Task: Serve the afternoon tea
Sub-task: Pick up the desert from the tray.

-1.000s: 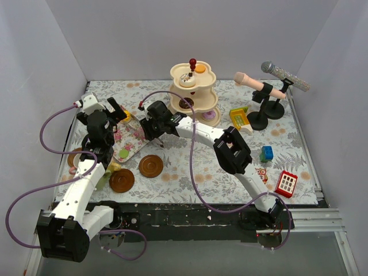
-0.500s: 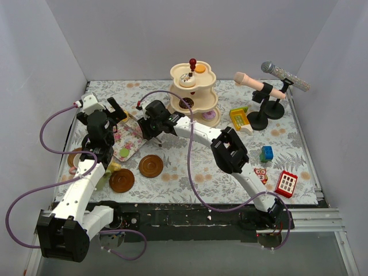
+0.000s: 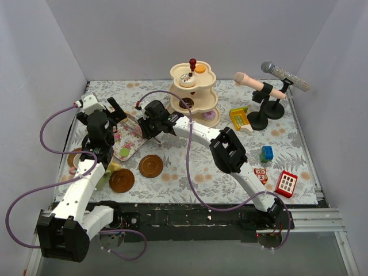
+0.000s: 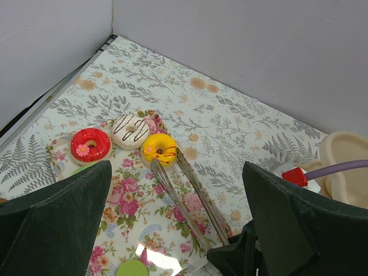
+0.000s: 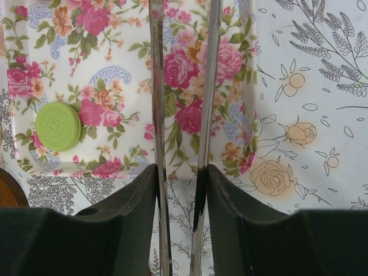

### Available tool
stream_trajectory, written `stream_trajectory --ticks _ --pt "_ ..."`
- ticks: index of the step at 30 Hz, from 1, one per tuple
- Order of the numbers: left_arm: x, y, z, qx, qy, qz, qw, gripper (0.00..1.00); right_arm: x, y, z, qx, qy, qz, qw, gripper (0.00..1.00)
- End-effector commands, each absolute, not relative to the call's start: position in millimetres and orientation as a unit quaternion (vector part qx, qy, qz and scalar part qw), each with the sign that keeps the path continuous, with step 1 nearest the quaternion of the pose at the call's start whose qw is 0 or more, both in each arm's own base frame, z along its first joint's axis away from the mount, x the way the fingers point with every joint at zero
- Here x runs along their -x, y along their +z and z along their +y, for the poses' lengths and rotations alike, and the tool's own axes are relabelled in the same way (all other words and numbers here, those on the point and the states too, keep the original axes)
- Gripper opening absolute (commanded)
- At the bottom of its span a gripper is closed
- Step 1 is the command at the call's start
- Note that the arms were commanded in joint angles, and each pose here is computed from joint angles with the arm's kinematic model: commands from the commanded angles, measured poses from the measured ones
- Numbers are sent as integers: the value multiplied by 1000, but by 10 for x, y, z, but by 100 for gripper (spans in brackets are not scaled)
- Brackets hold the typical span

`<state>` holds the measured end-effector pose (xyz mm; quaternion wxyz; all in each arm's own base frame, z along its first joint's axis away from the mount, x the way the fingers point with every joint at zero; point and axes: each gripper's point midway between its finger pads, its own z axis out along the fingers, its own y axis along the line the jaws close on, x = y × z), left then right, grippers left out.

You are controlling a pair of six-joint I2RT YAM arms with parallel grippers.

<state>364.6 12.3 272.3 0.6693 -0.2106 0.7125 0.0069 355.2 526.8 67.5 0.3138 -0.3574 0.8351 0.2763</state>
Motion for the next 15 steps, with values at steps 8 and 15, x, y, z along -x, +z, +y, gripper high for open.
stream_trajectory --ticks 8,15 --pt "-3638 2751 110 204 7 710 674 98 -3562 1434 5232 343 309 802 380 26" --pt "-3637 2755 112 206 6 709 674 98 -3437 1787 5082 337 323 789 399 22"
